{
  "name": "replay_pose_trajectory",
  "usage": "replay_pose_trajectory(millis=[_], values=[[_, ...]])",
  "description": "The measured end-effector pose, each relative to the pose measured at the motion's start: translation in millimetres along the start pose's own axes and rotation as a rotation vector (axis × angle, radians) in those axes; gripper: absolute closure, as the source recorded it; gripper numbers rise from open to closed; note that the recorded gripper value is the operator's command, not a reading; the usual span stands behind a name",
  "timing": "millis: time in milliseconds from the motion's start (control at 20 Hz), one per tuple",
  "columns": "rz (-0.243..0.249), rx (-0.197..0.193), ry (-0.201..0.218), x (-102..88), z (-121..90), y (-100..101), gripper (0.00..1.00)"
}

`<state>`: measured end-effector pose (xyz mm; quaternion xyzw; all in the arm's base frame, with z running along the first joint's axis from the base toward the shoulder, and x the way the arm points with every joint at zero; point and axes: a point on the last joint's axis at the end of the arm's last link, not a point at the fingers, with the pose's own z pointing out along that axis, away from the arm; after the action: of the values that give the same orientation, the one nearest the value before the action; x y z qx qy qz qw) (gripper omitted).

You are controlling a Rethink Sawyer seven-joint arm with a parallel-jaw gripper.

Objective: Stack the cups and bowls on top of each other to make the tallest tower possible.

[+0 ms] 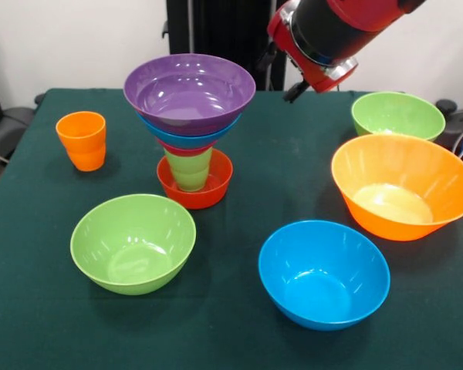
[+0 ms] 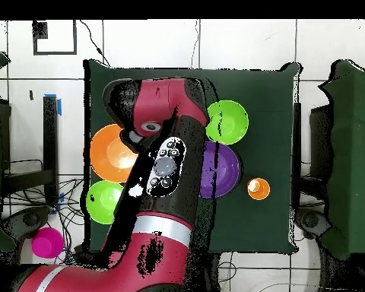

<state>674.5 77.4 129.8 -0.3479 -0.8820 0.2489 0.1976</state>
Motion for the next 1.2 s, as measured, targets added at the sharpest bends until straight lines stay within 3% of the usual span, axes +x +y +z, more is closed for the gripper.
replay_pose_trajectory(millis=[400,600,1050,1200], values=[[0.002,-0.007,-0.006,-3.3,-17,3,0.00],[0.002,-0.031,-0.015,-5.6,-30,7,0.00],[-0.001,-0.134,-0.014,0.9,-62,19,0.00],[-0.007,-0.212,-0.044,11.2,-81,28,0.00]])
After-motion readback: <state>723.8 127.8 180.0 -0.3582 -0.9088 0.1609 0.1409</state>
